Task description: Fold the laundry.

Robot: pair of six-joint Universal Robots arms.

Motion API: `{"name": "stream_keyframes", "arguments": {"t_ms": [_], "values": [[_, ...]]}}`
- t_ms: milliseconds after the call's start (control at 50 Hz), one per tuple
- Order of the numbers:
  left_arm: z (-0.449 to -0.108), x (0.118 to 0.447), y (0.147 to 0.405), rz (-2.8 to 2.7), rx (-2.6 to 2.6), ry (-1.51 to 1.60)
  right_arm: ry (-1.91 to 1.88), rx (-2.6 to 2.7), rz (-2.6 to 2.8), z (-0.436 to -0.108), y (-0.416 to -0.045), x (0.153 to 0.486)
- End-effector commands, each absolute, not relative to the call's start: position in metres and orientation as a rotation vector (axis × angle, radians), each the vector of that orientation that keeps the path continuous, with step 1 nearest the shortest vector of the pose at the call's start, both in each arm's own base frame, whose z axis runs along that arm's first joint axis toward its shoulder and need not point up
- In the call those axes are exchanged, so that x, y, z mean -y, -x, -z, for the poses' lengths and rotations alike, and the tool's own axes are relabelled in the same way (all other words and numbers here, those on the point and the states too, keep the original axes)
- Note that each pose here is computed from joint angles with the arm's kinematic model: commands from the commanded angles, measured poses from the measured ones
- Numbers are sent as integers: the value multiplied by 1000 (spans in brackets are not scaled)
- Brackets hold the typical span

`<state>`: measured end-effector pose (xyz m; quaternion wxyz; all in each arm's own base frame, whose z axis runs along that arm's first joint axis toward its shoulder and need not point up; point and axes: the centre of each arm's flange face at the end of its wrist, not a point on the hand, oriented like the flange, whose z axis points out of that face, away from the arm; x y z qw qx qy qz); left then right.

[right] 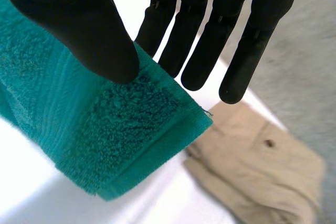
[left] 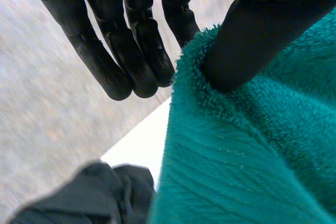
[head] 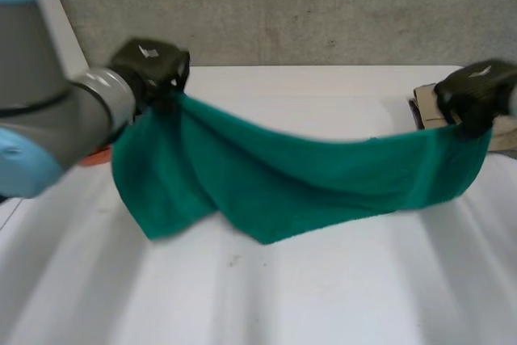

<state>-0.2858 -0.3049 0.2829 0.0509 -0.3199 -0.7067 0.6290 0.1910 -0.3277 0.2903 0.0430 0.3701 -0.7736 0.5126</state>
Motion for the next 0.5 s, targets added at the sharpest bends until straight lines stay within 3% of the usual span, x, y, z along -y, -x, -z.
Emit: {"name": "stream_keyframes", "arguments": {"t_ms": [20,80,160,240,360,500], "values": [[-249,370,314,-2159,2016,1096,-1045,2176,-1689,-260,-224,378],[-292,383,323,-2407,1776,1011,-883,2021,-1894,-285,-226,400],[-385,383,326,-2819,1210,731,-514,1691,-2354,-352,-223,422],[-426,373,318,-2950,915,545,-299,1416,-2626,-397,-217,419],[-407,374,312,-2885,1069,588,-329,1357,-2677,-404,-224,408],[-342,371,298,-2739,1406,679,-489,1608,-2541,-355,-230,407]]}}
